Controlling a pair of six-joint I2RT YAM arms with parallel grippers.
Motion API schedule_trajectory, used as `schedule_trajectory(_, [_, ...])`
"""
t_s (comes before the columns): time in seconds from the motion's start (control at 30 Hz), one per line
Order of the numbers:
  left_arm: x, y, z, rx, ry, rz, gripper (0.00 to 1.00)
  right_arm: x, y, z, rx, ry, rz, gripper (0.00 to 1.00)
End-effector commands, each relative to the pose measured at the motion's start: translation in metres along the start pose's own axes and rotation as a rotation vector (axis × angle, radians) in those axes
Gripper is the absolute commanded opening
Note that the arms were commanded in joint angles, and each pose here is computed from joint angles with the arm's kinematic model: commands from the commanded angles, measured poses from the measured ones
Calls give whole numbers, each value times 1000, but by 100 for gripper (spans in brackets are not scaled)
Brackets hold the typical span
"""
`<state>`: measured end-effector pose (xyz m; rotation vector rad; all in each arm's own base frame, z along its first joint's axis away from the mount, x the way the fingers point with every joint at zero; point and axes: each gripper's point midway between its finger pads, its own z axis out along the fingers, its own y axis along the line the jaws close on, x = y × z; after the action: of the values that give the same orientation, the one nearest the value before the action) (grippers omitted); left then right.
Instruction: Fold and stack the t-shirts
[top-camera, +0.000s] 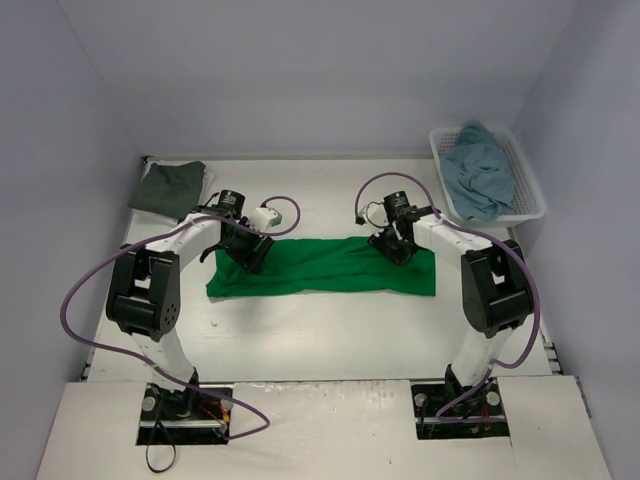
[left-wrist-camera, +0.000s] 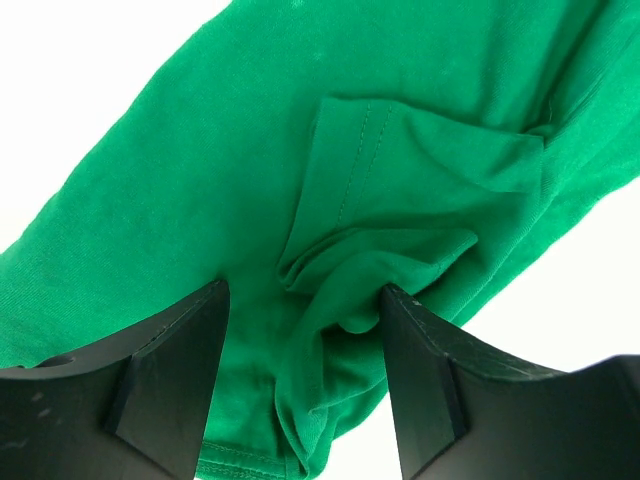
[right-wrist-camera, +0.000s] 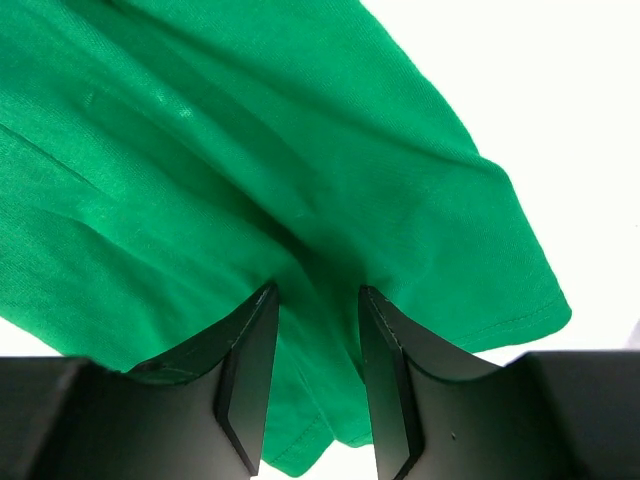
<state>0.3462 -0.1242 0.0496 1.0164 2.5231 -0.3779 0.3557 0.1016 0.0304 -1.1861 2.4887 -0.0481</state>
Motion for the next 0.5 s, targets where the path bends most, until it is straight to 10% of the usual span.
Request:
schedule_trajectory(0.0, [-21, 5, -8, -16, -76, 50, 56, -12, -16, -10, 50, -39, 15, 35])
schedule_trajectory(0.47, [-25, 1, -10, -7, -114, 47, 56, -6, -17, -12, 72, -62, 47, 37])
